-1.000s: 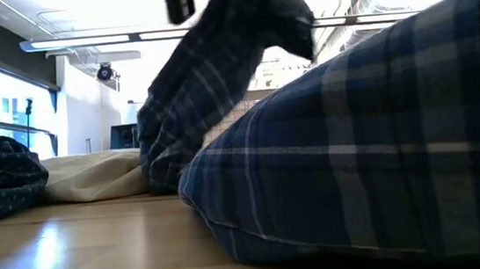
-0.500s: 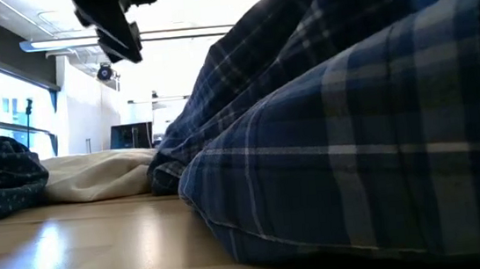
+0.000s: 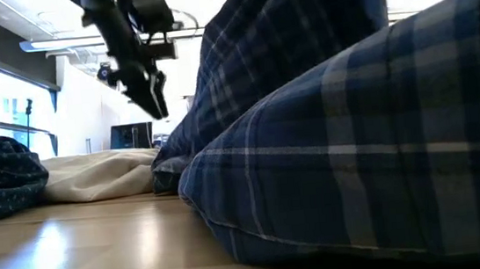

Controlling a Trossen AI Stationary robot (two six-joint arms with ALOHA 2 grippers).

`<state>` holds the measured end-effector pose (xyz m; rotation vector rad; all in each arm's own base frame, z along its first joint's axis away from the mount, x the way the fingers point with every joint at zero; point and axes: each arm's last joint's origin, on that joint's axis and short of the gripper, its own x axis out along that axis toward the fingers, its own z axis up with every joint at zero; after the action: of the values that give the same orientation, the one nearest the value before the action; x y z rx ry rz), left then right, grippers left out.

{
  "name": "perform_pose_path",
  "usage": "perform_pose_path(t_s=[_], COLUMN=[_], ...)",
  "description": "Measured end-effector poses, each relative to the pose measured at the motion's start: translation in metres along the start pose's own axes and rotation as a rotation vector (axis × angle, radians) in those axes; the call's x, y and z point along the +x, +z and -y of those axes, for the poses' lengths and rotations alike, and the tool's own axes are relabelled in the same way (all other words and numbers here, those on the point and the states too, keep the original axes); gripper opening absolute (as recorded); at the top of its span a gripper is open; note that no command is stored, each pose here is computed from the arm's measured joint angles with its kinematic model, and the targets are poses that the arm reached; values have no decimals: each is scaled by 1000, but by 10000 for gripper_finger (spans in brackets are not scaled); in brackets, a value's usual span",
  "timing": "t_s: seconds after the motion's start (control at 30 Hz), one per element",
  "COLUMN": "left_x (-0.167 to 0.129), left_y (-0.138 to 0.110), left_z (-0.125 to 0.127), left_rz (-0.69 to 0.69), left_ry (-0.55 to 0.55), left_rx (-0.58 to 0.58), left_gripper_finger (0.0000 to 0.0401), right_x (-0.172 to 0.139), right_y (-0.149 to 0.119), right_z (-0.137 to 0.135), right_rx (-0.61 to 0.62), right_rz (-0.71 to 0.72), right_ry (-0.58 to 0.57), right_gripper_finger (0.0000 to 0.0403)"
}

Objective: Fold Laundry from Bin
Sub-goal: Fold the blue checkered long sleeve

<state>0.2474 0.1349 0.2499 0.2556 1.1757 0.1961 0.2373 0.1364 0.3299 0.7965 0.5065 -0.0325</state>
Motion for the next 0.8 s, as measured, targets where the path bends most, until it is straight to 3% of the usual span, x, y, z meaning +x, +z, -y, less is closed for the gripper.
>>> perform_pose_path(t_s=[0.1, 0.2, 0.43, 0.6, 0.8], left_x=[19, 35, 45, 50, 79], left_y=[-9, -12, -4, -8, -14], left_z=[-15, -24, -31, -29, -24], left_rz=[-56, -73, 8, 77, 0], left_ry=[-14, -22, 32, -70, -130], left_rx=[2, 87, 236, 341, 419], left_gripper_finger=[223, 223, 223, 222, 182], right_x=[-4, -5, -3, -2, -2], right_y=[6, 8, 11, 14, 14], right_z=[-3, 1, 12, 15, 15], right_rx=[7, 56, 151, 159, 156], right_rz=[-2, -14, -25, -14, -8], right_ry=[-21, -66, -158, -171, -174], right_gripper_finger=[0, 0, 0, 0, 0])
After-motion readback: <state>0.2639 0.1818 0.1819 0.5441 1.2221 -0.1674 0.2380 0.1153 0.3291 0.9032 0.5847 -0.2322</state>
